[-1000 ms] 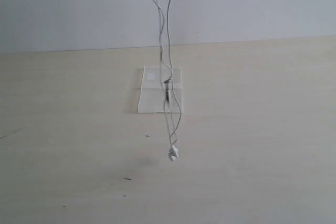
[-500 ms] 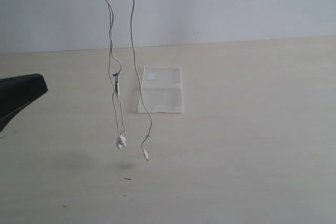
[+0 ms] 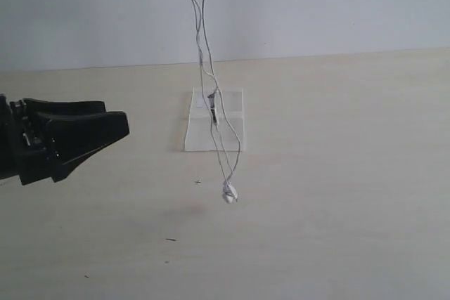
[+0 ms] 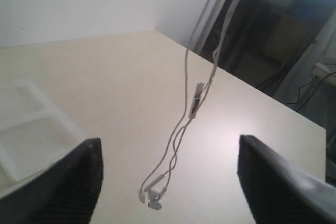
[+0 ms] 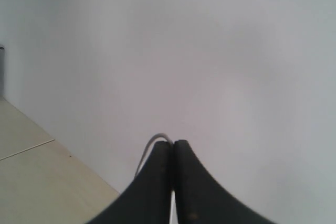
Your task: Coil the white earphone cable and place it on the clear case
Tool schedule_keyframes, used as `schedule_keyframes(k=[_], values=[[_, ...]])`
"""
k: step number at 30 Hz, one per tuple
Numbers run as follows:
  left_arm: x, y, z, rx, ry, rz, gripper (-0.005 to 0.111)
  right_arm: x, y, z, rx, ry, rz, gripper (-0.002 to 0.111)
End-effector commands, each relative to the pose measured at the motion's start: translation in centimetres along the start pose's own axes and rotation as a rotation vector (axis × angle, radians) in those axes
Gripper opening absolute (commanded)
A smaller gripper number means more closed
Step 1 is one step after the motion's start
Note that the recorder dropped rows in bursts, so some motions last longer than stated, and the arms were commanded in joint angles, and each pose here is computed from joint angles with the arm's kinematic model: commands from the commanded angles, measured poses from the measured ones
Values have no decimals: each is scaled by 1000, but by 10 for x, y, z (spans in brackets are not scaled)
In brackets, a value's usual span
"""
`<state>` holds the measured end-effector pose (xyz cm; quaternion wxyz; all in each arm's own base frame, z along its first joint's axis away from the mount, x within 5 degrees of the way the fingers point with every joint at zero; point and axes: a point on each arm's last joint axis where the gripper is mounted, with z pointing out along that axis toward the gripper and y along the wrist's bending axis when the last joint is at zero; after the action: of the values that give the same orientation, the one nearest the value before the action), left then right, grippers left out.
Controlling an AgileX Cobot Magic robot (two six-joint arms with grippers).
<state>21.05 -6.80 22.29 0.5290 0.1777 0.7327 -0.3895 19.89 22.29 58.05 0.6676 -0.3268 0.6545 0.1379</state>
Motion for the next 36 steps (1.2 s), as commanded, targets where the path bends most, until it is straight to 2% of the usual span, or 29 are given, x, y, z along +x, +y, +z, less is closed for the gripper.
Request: schedule_keyframes(k=[1, 4, 10, 25, 32, 36], values=[[-7, -10, 14, 69, -10, 18, 71, 2, 2, 7, 5, 1, -3, 0], [-9, -14, 20, 80, -4, 44, 71, 2, 3, 11, 5, -7, -6, 0], [-6, -17, 25, 70, 5, 236, 71, 1, 3, 11, 5, -21, -5, 0], [-2, 4, 39, -20, -15, 169, 72, -1, 4, 10, -5, -43, 9, 0], [-10, 10, 48, -18, -30, 171, 72, -2, 4, 10, -5, -52, 24, 0], [-12, 3, 55, 25, -35, 183, 72, -2, 4, 10, -3, -50, 22, 0]])
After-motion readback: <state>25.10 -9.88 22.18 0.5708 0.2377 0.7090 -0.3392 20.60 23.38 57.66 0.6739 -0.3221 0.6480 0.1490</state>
